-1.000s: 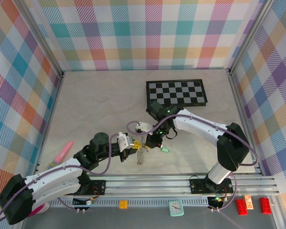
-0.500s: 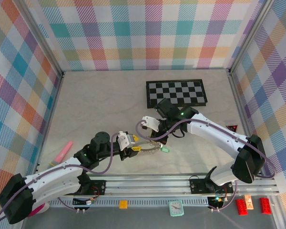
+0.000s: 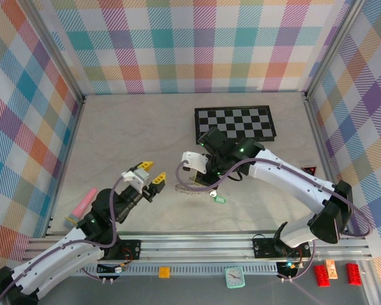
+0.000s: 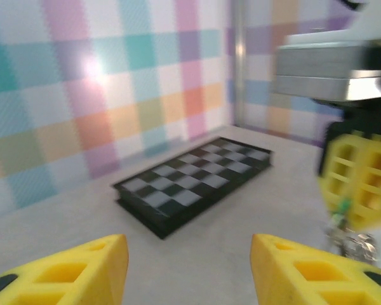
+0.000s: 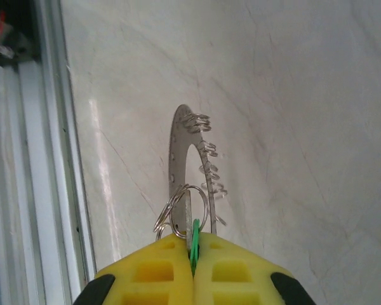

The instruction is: Put the keys on the keyring

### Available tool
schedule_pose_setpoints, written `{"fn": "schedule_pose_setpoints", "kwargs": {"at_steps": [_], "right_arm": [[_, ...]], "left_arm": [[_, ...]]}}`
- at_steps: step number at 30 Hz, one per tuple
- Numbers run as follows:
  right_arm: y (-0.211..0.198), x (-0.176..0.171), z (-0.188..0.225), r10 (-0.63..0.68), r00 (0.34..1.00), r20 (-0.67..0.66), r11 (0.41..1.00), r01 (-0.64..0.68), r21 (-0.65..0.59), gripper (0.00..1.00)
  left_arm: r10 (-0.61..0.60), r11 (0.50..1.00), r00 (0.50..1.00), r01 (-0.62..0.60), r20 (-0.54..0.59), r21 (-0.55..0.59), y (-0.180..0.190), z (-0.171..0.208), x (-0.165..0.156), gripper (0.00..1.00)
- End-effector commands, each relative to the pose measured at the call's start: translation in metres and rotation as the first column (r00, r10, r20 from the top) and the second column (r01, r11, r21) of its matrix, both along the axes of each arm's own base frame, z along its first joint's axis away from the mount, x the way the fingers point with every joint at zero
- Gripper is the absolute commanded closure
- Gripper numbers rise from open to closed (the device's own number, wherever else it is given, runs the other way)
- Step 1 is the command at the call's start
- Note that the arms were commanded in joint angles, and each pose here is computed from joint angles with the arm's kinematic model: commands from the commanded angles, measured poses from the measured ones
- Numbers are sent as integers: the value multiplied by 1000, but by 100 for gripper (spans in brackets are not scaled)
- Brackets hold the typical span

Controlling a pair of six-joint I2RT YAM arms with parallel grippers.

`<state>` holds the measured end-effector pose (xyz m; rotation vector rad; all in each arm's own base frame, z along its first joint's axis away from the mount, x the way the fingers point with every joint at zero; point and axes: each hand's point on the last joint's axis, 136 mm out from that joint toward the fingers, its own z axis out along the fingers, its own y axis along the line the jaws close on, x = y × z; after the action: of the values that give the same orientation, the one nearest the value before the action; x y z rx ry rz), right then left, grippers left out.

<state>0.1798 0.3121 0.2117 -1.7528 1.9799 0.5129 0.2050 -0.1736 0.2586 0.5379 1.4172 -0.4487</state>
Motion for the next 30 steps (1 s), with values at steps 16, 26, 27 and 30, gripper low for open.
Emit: {"fn": "schedule_pose_setpoints", "kwargs": {"at_steps": [16,26,27,30], "right_arm": [[115,35,-52,-152,956,-250,970,193,147,100],[40,92,-128,-247,963,-112,964,232,-128,100],[34,96,-136,-239,968,-79,962,224,-157,100],[16,111,-152,-236,972,-3,947,229,-226,98]], "left_arm": [[528,816,839,-544,-129,-197,134,27,-4,26],[495,837,828,-535,-263,-111,109,-10,13,18],[484,842,827,-529,-285,-106,105,-16,16,18],[446,860,824,-503,-349,-89,90,-33,21,17]]}}
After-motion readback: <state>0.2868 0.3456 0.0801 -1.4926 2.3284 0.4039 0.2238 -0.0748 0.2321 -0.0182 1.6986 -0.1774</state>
